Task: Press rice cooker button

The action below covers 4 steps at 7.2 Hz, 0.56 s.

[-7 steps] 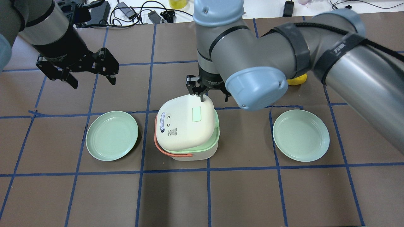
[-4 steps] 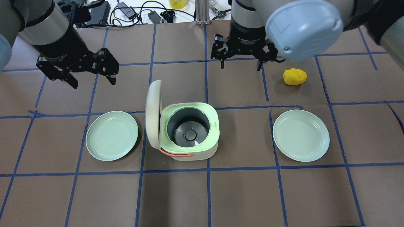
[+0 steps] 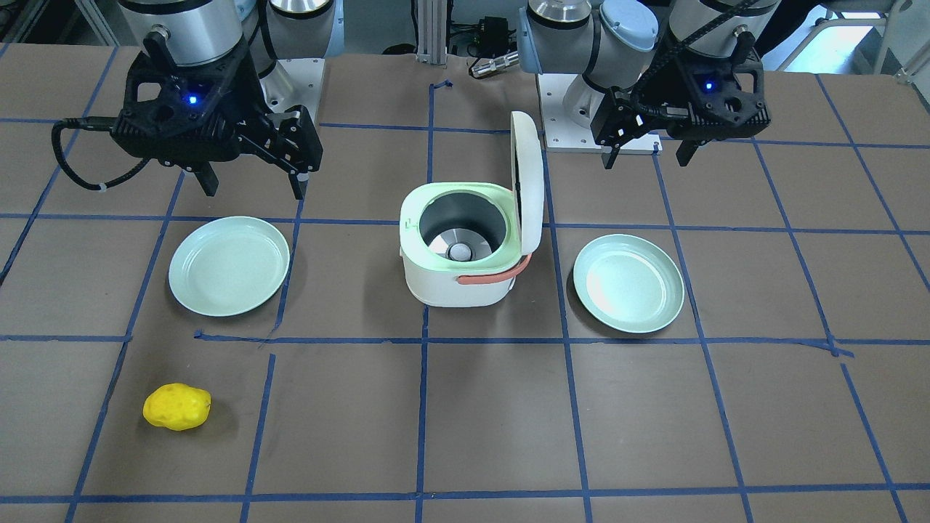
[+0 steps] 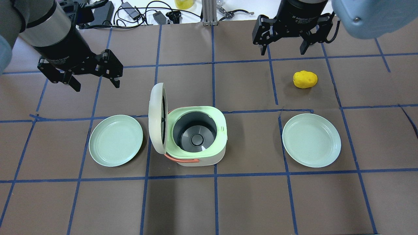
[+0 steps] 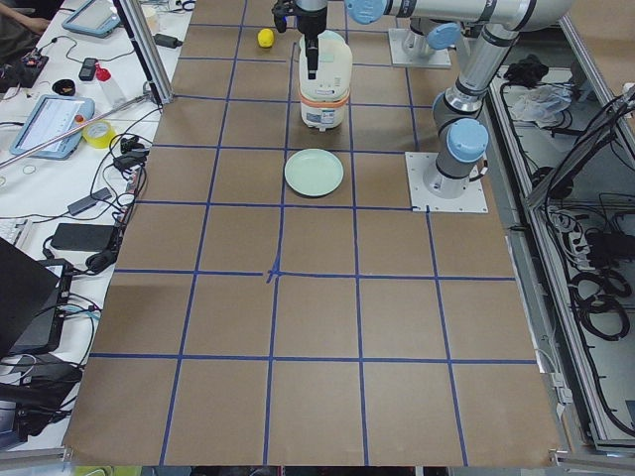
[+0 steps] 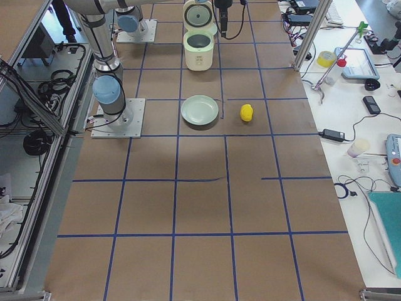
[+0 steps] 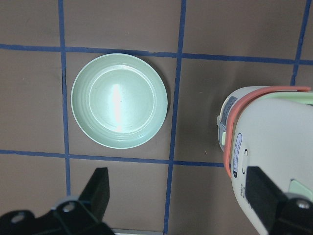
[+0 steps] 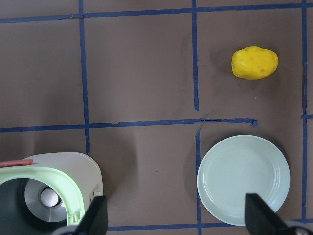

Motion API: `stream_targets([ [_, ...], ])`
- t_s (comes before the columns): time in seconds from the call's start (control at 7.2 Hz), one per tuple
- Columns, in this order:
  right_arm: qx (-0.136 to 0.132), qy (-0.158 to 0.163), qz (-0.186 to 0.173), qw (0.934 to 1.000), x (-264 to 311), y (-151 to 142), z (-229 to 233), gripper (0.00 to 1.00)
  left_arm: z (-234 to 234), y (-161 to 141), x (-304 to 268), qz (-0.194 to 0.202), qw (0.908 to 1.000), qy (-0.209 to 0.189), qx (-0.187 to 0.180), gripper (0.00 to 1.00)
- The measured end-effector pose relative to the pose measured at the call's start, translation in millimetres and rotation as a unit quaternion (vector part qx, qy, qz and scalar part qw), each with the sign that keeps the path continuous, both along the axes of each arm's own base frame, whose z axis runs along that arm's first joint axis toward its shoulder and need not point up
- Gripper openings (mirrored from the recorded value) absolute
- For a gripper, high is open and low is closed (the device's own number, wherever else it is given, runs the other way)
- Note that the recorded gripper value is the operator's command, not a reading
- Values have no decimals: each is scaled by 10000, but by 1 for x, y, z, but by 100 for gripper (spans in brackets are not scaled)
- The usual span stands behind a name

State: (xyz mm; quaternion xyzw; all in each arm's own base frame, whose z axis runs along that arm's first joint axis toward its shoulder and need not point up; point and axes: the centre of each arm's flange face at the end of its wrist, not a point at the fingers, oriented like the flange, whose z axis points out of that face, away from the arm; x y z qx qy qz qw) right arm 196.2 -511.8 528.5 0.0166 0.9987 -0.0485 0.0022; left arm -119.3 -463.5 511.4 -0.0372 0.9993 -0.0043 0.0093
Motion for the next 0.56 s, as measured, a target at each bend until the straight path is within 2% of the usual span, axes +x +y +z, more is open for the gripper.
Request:
stream_targets([
  [0.56,58,24,-6,10000,-3,3,1,100,0,0,0,5,10000,0,0,100],
])
